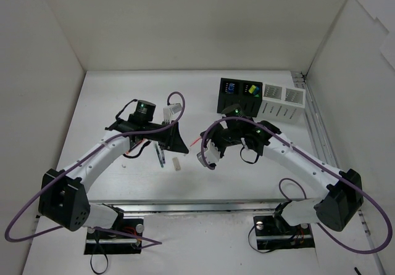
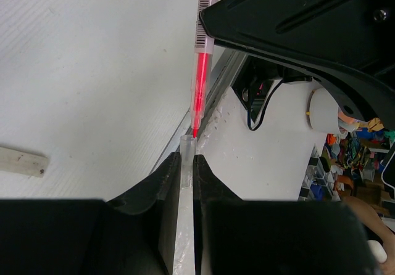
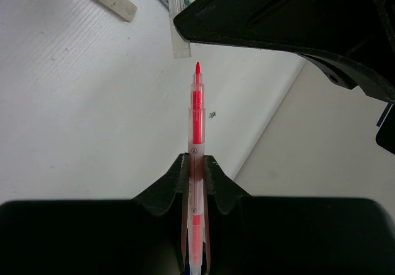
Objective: Sort the stationery into containers
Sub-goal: Close the pen cap on the pen.
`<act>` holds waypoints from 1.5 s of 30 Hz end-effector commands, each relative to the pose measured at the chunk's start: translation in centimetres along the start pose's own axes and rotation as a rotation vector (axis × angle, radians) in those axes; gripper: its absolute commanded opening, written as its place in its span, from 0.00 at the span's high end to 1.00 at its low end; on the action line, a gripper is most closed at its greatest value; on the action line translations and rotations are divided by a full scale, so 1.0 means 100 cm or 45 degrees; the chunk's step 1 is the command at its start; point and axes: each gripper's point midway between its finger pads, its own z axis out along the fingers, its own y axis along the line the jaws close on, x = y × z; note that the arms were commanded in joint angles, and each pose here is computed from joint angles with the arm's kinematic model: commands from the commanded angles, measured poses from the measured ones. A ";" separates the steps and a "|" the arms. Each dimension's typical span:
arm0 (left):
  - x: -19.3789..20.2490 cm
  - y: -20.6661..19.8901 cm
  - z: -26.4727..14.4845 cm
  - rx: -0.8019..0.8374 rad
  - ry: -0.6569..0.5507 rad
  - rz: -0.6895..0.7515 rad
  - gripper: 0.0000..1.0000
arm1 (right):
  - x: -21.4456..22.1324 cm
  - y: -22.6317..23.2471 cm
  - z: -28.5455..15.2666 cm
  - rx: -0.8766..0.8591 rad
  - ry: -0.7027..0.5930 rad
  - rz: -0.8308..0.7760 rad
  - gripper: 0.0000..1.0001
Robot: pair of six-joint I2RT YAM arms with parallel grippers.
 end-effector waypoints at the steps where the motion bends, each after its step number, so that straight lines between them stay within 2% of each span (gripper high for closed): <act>1: -0.015 -0.025 -0.010 0.061 -0.057 0.117 1.00 | -0.010 -0.014 -0.002 0.051 -0.047 -0.049 1.00; 9: -0.013 -0.026 -0.015 0.026 -0.070 0.122 1.00 | -0.003 -0.012 -0.001 0.034 -0.008 -0.039 1.00; 24: -0.011 -0.025 -0.016 0.016 -0.043 0.116 1.00 | -0.017 -0.010 0.003 0.034 -0.079 -0.077 1.00; 45: -0.017 -0.026 -0.016 0.017 -0.089 0.153 1.00 | -0.034 0.000 0.015 -0.016 -0.105 -0.141 1.00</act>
